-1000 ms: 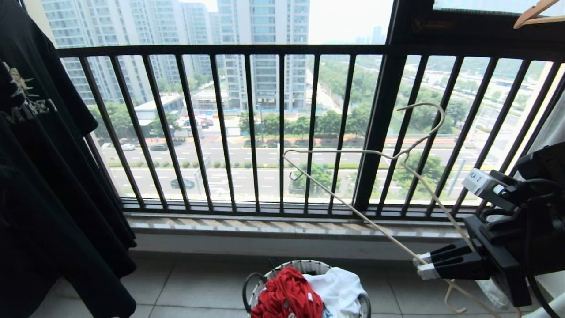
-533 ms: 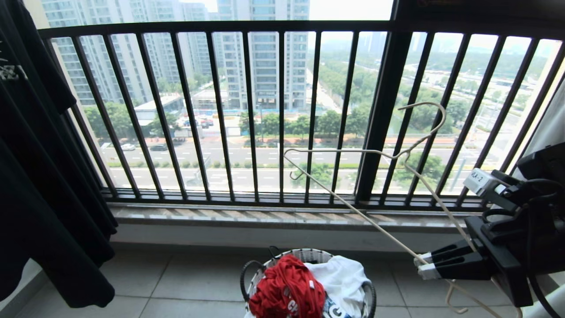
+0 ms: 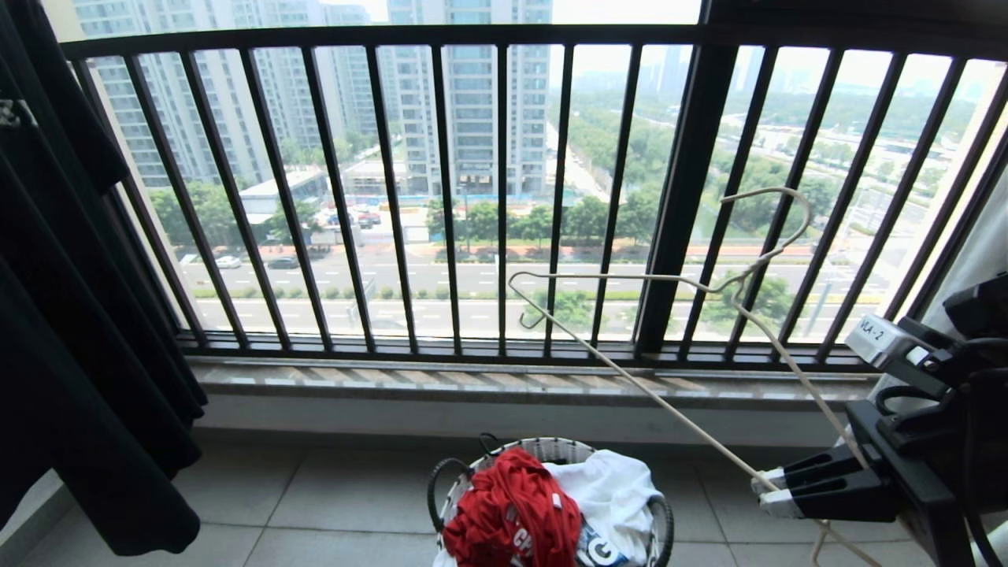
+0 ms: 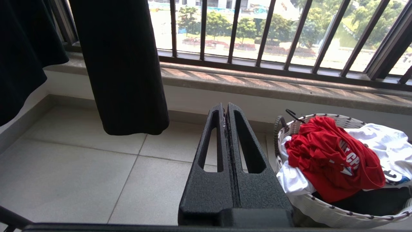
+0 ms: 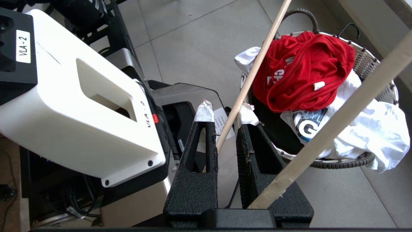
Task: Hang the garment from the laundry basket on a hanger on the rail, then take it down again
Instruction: Pick up clothes from the basket
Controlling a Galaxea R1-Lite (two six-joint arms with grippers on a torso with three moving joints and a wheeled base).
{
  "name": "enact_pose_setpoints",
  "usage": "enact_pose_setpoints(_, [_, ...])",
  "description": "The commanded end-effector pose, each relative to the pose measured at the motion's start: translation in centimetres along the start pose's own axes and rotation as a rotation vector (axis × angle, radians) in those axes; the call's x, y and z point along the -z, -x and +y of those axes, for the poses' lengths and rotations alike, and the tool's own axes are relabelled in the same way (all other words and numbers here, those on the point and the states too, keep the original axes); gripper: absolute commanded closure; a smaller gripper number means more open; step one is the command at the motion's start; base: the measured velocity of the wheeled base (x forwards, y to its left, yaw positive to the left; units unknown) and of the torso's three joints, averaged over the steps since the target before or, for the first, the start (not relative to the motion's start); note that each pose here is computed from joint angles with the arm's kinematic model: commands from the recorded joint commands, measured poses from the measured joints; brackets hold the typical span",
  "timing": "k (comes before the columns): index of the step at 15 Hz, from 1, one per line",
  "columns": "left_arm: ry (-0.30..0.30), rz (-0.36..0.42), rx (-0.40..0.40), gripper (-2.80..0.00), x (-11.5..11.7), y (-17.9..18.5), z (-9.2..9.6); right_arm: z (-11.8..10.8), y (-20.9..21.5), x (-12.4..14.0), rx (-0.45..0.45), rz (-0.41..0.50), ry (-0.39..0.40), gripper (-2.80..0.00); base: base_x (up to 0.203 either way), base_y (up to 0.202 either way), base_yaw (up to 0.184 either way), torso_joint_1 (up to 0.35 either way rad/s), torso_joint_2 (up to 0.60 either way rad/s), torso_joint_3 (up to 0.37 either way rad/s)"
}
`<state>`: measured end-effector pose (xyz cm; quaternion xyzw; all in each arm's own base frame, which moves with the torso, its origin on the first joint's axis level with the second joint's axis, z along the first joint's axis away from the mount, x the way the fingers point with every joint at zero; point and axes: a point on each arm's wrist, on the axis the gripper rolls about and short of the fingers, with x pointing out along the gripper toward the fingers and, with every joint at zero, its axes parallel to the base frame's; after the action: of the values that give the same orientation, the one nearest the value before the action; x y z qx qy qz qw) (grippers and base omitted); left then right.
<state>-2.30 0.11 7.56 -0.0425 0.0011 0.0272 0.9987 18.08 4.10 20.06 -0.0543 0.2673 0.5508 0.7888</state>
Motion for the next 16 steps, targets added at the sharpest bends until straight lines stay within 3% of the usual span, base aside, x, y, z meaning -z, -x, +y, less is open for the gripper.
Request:
enact_pose_setpoints(1, [0.001,0.002,-0.001,0.0,0.0,0.0,0.0,0.0,0.3,0.2,0.011,-0.006,-0.007,0.0,0.0,0.0,0.0,0.0,0.0,0.0])
enact_pose_setpoints(16, [0.001,0.002,-0.001,0.0,0.0,0.0,0.0,-1.6,0.0,-0.1,0.051,-0.048,0.01,0.0,0.0,0.0,0.0,0.0,0.0,0.0])
